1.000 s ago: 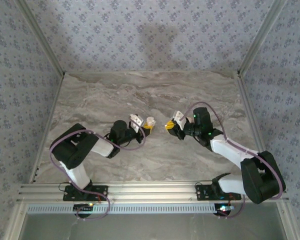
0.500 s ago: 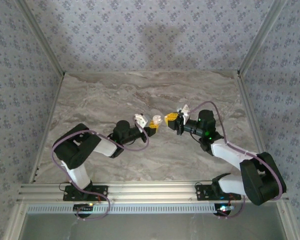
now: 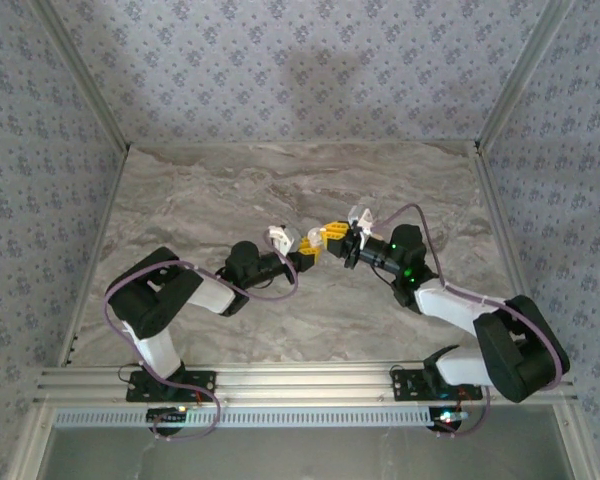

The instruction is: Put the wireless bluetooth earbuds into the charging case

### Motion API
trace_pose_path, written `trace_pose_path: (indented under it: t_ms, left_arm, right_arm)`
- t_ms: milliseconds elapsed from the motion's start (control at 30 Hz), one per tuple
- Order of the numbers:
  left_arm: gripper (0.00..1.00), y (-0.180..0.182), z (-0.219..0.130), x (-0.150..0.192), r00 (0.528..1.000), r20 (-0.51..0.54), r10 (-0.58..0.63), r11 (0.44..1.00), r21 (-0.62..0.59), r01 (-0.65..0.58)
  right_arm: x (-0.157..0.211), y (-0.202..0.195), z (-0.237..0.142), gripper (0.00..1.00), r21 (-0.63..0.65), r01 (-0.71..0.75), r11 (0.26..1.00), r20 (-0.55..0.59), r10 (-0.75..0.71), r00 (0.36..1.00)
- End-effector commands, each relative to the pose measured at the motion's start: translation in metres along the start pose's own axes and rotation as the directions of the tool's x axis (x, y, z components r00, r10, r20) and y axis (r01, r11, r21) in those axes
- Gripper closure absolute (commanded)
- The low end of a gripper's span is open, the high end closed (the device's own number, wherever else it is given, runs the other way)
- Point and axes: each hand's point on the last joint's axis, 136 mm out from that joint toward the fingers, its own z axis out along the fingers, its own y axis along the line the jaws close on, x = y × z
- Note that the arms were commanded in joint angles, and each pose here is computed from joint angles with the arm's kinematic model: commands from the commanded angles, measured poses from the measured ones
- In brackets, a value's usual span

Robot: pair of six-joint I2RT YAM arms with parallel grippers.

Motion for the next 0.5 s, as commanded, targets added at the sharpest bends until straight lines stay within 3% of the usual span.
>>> trace_pose_path:
  t_ms: [0,467]
  left_arm:
    - [0.85,-0.011,0.005,-0.029,0.995,0.098,0.003,0.999,0.050,-0.008]
    - [0.84,-0.014,0.003,-0.045,0.990,0.141,-0.008,0.998,0.059,-0.001]
  right_arm:
    - [-0.011,0.001,0.004,0.83,-0.008,0.011,1.000,0.054,-0.010,0.998]
    - [0.002,0.003,0.008,0.83,-0.024,-0.002,1.000,0.030,0.002,1.000]
